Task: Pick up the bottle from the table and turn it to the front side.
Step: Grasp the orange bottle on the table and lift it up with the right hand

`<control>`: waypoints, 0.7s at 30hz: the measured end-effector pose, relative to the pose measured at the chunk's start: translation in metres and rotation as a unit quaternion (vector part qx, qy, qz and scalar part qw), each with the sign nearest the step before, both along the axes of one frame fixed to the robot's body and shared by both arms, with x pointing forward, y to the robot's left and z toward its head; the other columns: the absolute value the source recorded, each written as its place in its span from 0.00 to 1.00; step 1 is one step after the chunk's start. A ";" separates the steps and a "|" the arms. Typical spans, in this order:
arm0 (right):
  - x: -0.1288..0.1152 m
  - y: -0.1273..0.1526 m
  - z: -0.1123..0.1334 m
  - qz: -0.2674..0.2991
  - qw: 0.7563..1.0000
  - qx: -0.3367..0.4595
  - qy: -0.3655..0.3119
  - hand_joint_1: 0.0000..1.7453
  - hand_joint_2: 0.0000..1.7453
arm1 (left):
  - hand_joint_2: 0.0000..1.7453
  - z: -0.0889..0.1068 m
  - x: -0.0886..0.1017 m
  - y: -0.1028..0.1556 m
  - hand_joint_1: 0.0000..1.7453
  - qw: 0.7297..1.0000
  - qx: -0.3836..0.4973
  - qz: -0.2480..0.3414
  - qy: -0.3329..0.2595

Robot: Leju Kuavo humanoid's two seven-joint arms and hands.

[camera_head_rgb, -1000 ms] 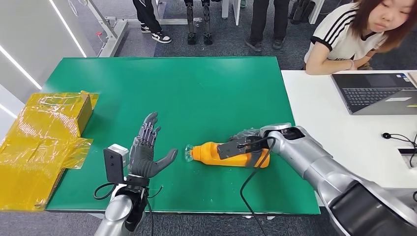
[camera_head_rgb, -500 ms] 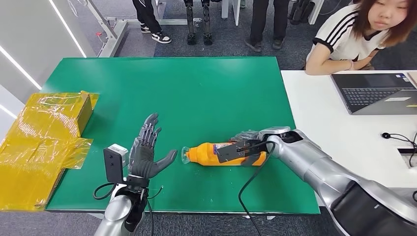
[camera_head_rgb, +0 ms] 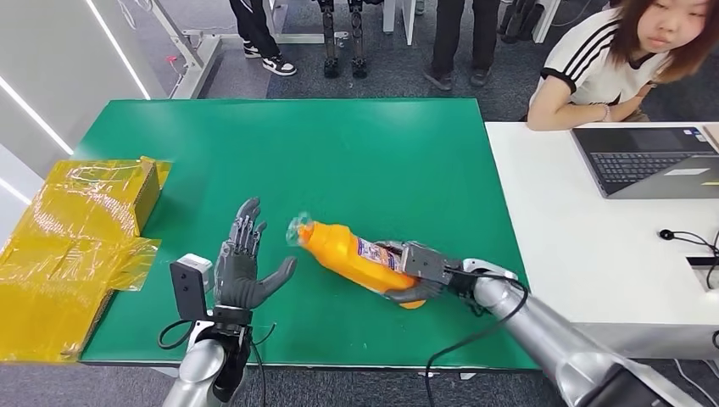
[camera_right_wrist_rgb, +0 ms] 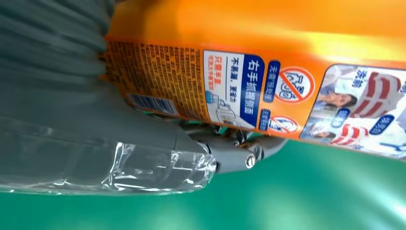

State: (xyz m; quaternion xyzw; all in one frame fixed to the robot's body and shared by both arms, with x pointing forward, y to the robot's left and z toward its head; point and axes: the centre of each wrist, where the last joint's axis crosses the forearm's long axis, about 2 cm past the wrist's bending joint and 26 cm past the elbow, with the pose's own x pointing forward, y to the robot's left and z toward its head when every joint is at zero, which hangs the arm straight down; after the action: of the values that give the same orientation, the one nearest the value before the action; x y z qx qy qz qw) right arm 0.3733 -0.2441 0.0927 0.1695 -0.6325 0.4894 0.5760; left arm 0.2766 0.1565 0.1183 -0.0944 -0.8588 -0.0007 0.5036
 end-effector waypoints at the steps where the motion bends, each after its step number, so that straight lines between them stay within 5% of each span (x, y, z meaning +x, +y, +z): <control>1: -0.009 0.000 -0.007 -0.016 0.999 0.039 0.005 1.00 1.00 | 1.00 -0.001 0.000 0.001 0.00 1.000 -0.002 0.002 0.001; 5: -0.043 -0.002 -0.028 -0.088 0.983 0.159 0.028 1.00 1.00 | 1.00 -0.004 -0.003 0.002 0.00 1.000 -0.005 0.007 0.004; 11: -0.075 0.000 -0.038 -0.168 0.959 0.227 0.028 1.00 1.00 | 1.00 -0.004 -0.004 0.000 0.00 1.000 0.002 0.011 -0.001; 21: -0.051 0.037 -0.001 -0.163 0.952 0.256 -0.029 1.00 1.00 | 1.00 0.024 0.021 -0.013 0.00 0.994 -0.042 -0.101 -0.009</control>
State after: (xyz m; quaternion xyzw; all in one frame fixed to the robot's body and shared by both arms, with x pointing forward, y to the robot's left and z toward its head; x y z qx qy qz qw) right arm 0.3218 -0.2075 0.0918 0.1917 -0.7723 0.2154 0.5660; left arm 0.2974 0.1435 0.1422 -0.2018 -0.8484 -0.0168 0.4891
